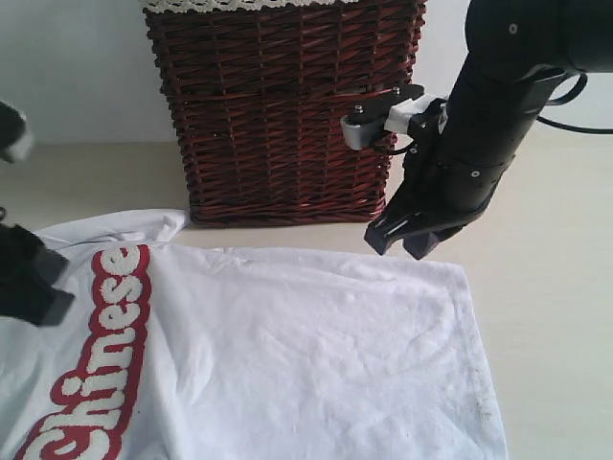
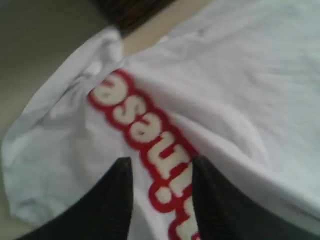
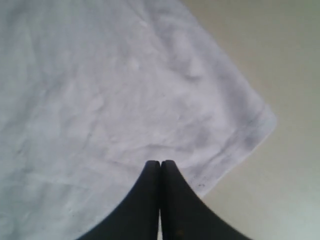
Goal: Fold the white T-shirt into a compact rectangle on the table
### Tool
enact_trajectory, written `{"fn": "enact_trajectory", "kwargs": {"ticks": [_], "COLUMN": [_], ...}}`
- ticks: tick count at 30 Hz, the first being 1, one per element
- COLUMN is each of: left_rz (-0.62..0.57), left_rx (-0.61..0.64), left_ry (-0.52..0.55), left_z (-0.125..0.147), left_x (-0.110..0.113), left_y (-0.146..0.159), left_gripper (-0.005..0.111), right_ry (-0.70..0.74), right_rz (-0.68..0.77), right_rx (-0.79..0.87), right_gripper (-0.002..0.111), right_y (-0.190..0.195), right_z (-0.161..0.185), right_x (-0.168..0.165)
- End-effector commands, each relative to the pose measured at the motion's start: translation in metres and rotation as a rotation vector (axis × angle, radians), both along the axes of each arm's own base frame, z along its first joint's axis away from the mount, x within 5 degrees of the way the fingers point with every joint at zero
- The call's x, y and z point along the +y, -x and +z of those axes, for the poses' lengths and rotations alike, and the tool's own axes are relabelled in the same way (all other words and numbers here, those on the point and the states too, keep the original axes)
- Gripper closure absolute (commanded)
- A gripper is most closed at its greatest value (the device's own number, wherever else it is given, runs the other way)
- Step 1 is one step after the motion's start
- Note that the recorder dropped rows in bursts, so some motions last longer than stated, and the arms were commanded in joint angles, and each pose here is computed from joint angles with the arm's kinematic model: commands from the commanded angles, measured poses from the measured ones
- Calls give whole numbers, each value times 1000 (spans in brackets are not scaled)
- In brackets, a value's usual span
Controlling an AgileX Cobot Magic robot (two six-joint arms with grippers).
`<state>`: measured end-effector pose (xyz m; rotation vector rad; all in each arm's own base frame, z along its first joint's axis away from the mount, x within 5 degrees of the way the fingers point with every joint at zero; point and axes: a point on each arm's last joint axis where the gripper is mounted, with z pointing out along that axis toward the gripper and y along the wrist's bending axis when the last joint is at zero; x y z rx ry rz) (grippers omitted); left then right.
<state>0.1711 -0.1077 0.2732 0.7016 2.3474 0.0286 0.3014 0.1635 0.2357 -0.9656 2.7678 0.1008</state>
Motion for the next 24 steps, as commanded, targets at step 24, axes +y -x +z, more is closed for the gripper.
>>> {"fn": "enact_trajectory", "kwargs": {"ticks": [24], "left_rz": [913], "left_rx": [621], "left_ry": [-329], "left_z": [-204], "left_x": [156], "left_y": [-140], "left_gripper": [100], "right_ry": [39], "right_rz": [5], "right_rx": [10], "right_gripper": [108], "right_y": [-22], "right_z": [-52], "right_x": [-8]}}
